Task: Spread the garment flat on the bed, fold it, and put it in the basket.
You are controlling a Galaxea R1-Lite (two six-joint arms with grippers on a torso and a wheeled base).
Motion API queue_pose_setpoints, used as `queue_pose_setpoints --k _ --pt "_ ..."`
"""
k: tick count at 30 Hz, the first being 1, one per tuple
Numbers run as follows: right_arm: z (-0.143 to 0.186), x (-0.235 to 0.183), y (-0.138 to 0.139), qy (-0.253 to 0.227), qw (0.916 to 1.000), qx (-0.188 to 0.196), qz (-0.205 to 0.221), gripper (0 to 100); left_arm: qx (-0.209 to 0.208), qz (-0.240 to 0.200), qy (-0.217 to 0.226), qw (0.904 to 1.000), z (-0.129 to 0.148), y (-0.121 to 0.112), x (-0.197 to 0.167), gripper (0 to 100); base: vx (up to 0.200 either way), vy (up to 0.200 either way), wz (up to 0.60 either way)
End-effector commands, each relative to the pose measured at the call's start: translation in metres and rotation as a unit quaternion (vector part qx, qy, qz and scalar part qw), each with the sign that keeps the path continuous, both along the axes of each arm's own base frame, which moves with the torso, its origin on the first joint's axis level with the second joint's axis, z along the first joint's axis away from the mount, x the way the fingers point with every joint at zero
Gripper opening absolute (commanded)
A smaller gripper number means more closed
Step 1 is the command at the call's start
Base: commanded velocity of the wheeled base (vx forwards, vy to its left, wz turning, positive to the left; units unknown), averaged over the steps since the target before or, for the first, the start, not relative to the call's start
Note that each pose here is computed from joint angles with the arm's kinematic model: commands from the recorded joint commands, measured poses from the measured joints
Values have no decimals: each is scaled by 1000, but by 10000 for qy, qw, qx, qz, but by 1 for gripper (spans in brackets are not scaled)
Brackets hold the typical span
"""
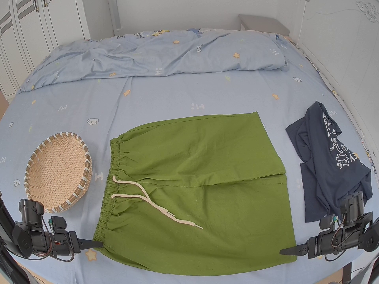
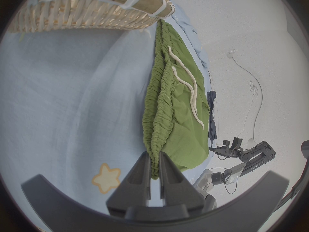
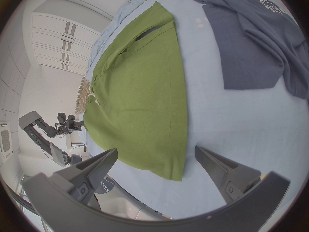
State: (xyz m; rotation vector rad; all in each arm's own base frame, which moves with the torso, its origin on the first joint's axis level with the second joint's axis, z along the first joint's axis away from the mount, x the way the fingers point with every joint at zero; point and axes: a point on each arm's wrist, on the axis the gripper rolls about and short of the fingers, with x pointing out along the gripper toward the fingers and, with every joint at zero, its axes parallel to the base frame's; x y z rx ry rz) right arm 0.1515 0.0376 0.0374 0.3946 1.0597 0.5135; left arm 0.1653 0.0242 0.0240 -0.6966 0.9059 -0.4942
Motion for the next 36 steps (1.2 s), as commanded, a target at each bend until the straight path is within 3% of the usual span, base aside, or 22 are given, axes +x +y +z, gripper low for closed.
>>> queue_pose_setpoints --k 1,7,14,36 --pt "-22 -5 -1 506 9987 -13 66 100 16 20 -50 10000 0 1 1 0 0 0 0" --pt "-25 -4 0 561 9984 14 87 100 14 24 -52 10000 0 1 1 0 0 0 0" --pt "-24 -5 1 691 9961 446 332 100 8 66 -54 10000 0 3 3 0 0 0 0" --pt "-32 2 2 729 9947 621 370 100 -6 86 -32 10000 0 3 2 0 0 0 0"
